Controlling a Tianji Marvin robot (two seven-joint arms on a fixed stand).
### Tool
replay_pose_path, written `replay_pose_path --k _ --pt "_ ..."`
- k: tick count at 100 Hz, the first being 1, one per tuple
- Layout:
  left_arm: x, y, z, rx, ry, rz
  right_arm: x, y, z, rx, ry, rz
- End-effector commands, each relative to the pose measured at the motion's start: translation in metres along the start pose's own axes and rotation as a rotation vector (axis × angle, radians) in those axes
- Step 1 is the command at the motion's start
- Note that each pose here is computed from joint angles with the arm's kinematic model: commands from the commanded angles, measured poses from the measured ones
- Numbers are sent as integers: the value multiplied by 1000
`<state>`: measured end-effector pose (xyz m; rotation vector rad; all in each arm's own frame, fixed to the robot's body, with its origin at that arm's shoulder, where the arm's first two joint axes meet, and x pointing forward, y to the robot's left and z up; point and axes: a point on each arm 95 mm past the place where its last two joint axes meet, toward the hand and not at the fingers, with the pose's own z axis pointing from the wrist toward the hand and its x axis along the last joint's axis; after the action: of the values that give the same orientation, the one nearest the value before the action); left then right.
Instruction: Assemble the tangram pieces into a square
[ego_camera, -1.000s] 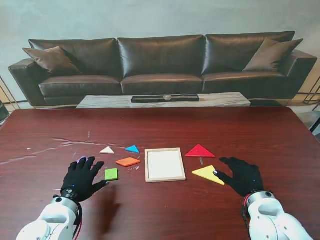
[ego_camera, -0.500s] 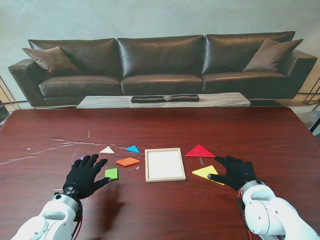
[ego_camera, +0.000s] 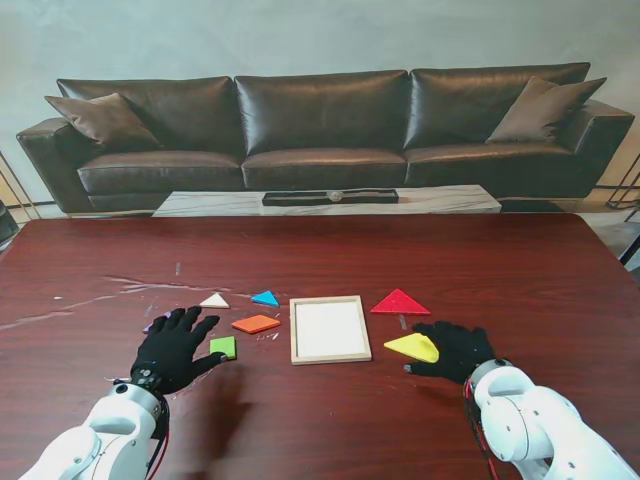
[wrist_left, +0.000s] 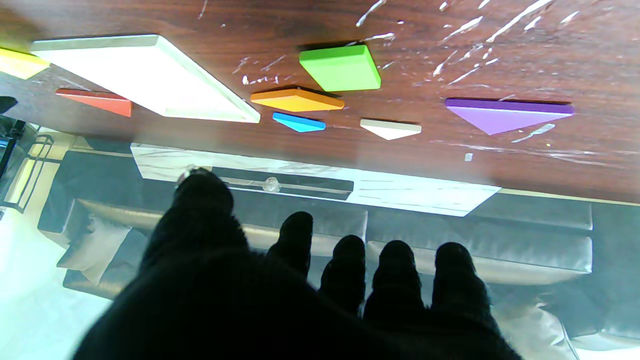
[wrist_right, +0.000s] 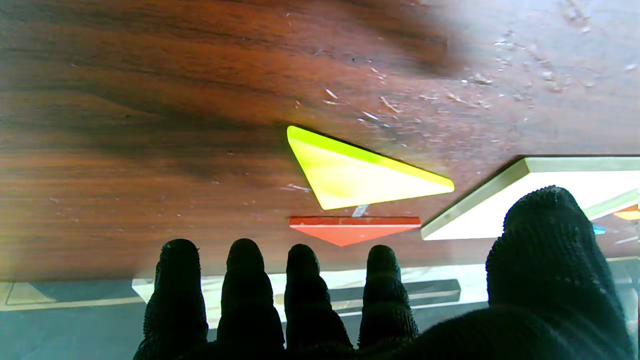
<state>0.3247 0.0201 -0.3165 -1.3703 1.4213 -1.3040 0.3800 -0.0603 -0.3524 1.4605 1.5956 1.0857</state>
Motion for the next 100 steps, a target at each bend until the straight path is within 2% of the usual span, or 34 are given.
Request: replay_pose_path --k 1,37,100 --pt "4 -3 1 6 12 -5 0 -7 2 1 -10 9" --pt "7 -4 6 5 36 -12 8 -13 14 -20 -26 54" --pt "6 -5 9 11 39 -15 10 -16 39 47 -13 67"
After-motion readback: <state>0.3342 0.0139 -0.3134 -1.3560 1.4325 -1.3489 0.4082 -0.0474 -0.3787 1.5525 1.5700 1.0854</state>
